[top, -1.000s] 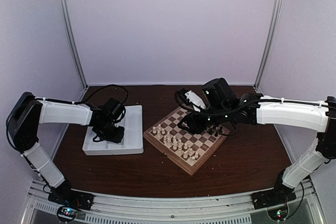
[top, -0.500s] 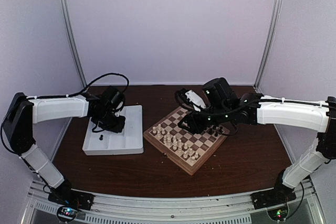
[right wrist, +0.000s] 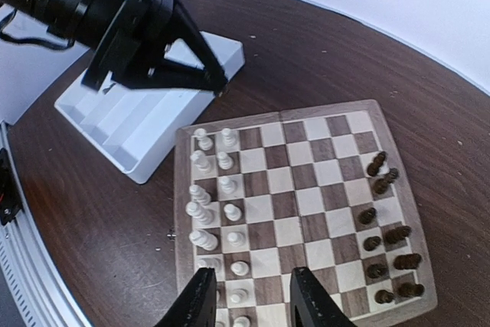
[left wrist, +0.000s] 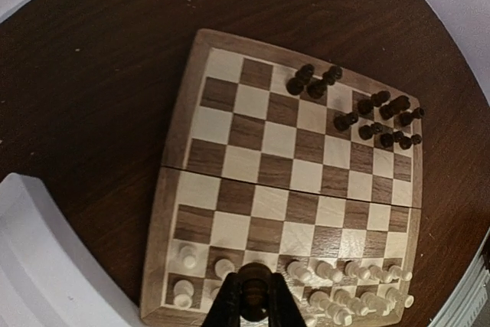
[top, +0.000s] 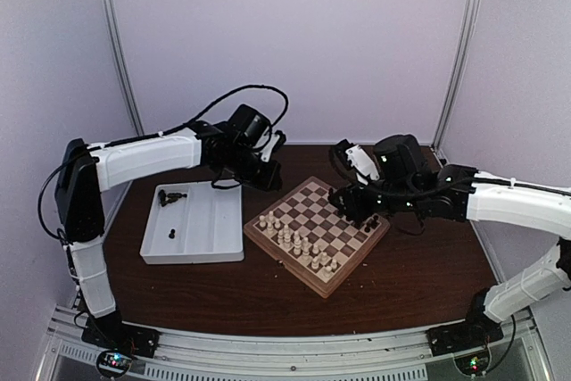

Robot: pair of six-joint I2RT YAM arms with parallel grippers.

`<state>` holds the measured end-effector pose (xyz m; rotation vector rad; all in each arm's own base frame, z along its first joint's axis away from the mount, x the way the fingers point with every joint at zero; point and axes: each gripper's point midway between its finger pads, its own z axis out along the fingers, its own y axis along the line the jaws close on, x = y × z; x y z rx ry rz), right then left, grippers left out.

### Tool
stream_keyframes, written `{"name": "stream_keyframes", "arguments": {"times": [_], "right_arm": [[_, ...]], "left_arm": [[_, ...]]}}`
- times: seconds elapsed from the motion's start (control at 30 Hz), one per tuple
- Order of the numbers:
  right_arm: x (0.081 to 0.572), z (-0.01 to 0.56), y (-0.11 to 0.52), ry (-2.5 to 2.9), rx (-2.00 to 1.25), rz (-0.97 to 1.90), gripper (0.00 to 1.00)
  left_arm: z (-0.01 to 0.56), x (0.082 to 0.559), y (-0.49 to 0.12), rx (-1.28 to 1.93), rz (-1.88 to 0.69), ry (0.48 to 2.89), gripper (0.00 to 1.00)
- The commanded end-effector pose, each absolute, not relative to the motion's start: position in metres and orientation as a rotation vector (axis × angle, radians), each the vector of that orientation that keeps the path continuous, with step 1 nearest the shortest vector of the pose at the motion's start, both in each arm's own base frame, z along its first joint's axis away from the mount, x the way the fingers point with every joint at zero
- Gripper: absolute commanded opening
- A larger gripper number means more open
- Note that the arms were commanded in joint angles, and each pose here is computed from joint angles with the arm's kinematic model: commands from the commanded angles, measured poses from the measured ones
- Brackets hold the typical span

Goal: Set up the chess pieces on the board
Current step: Place the chess piece on the chessboard.

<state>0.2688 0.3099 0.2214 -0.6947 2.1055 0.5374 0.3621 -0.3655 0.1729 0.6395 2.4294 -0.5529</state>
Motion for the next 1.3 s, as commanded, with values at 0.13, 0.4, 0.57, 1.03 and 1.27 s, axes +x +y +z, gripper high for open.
{"name": "stream_keyframes", "arguments": {"times": [0.13, 0.4, 0.57, 1.03, 1.27], "right_arm": [[0.286, 0.236, 0.231, 2.037, -0.37, 0.375, 0.35], [0.284, 0.227, 0.198, 2.027, -0.292, 0.329, 0.35], [0.281, 0.223, 0.191, 2.021, -0.281, 0.32, 0.35], [0.274, 0.214, 0.186, 2.019, -0.305, 0.331, 0.35], [0.275, 0.212, 0.188, 2.023, -0.313, 0.337, 0.35]], "left_arm": [[0.159, 0.35, -0.44, 0.82, -0.629, 2.384, 0.09], [0.131, 0.351, -0.475, 0.906, -0.618, 2.373, 0.09], [0.114, 0.351, -0.491, 0.969, -0.59, 2.34, 0.09], [0.078, 0.356, -0.502, 1.018, -0.52, 2.311, 0.09], [0.074, 0.36, -0.502, 1.019, -0.496, 2.306, 0.14]]}}
